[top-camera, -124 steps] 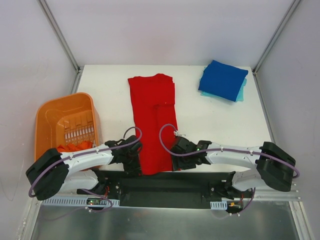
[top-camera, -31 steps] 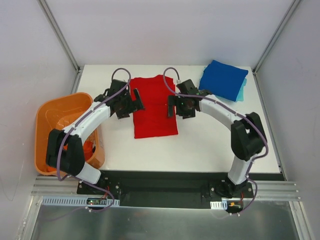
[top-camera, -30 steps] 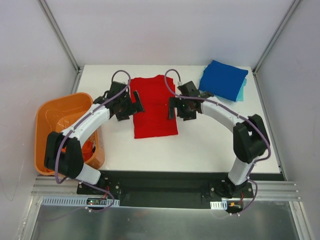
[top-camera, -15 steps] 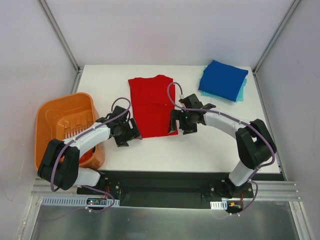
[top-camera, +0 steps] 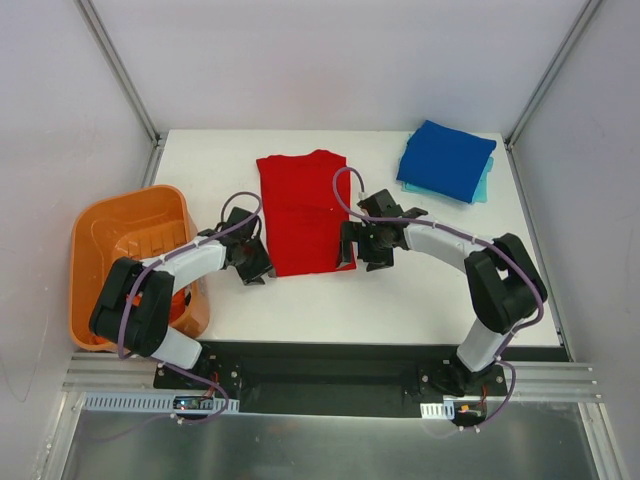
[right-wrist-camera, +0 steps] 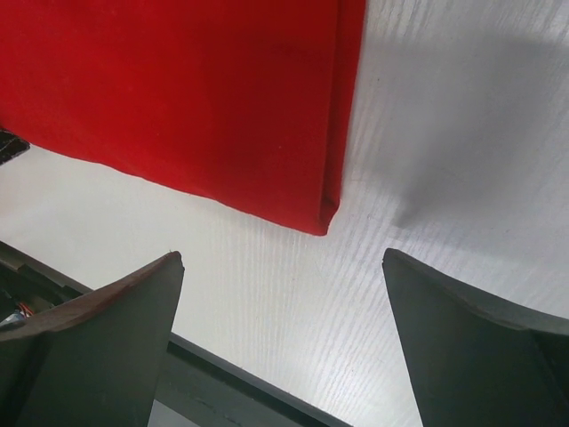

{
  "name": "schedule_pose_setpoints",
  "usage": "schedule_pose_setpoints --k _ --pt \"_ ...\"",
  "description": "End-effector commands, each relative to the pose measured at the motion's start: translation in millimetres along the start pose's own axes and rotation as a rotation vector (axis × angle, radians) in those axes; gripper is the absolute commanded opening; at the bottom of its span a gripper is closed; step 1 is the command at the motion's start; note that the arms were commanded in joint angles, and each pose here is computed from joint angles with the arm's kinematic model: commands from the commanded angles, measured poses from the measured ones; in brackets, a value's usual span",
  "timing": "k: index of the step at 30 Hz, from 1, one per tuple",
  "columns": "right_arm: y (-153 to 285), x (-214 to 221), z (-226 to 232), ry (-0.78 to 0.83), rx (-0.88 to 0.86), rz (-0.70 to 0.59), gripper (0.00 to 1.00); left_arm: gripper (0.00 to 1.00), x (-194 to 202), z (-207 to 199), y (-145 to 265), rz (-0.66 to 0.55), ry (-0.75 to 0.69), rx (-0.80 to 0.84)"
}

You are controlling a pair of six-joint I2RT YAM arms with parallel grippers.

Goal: Fold and stack the t-shirts
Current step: Fold the tshirt

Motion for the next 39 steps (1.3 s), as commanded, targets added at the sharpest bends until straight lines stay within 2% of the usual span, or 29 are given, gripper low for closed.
schedule_pose_setpoints --k 1,5,10,15,16,18,19,21,22,24,25,26,32,36,38,39 --pt "-3 3 -3 -0.001 0.025 0.004 0.99 0.36 -8 -1 -8 -0.008 0.002 -0.017" --pt "-6 1 -2 -0.007 0.023 0.010 0.97 0.26 -9 -3 -14 0.021 -0.012 0.003" --pt "-11 -1 3 0.001 0.011 0.021 0.93 0.00 -12 -6 -22 0.051 -0.025 0.016" --pt "-17 -8 10 0.005 -0.005 0.026 0.82 0.00 -12 -6 -23 0.053 -0.057 0.038" --pt "-19 -9 10 -0.001 -0.003 0.030 0.74 0.00 -12 -5 -23 0.047 -0.062 0.033" --pt "-24 -11 10 -0.009 0.004 0.035 0.66 0.00 -10 -4 -22 0.043 -0.066 0.032" --pt "-25 -12 11 -0.013 0.009 0.031 0.59 0.00 -10 -3 -21 0.041 -0.067 0.032" --pt "-29 -12 7 -0.018 0.039 0.034 0.53 0.00 -9 -1 -21 0.038 -0.067 0.026" --pt "-30 -13 7 -0.019 0.046 0.033 0.40 0.00 -8 -1 -21 0.038 -0.070 0.028" --pt "-31 -12 5 -0.019 0.065 0.030 0.26 0.00 -6 0 -21 0.044 -0.078 0.035" --pt "-31 -11 4 -0.021 0.070 0.031 0.08 0.00 -6 0 -21 0.042 -0.082 0.043" --pt "-30 -10 3 -0.021 0.071 0.031 0.01 0.00 -4 -1 -19 0.047 -0.087 0.062" --pt "-8 11 0 0.014 0.046 0.021 0.01 0.00 18 7 -4 0.034 -0.093 0.103" --pt "6 53 -11 0.022 0.047 0.060 0.01 0.00 56 3 8 0.050 -0.163 0.152" --pt "21 66 -12 0.031 0.047 0.026 0.01 0.00 73 5 15 0.053 -0.168 0.185" --pt "21 85 -19 0.037 0.081 0.059 0.01 0.00 80 5 18 0.056 -0.170 0.197"
Point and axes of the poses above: each gripper's point midway between its finger pads, its own y axis back along the fingers, its own z axis along the line the jaws close on, x = y × z, the point moved 10 cm from there along y, back along the fingers, and after that the axes turned 5 degrees about -y, right-handed, at the moved point
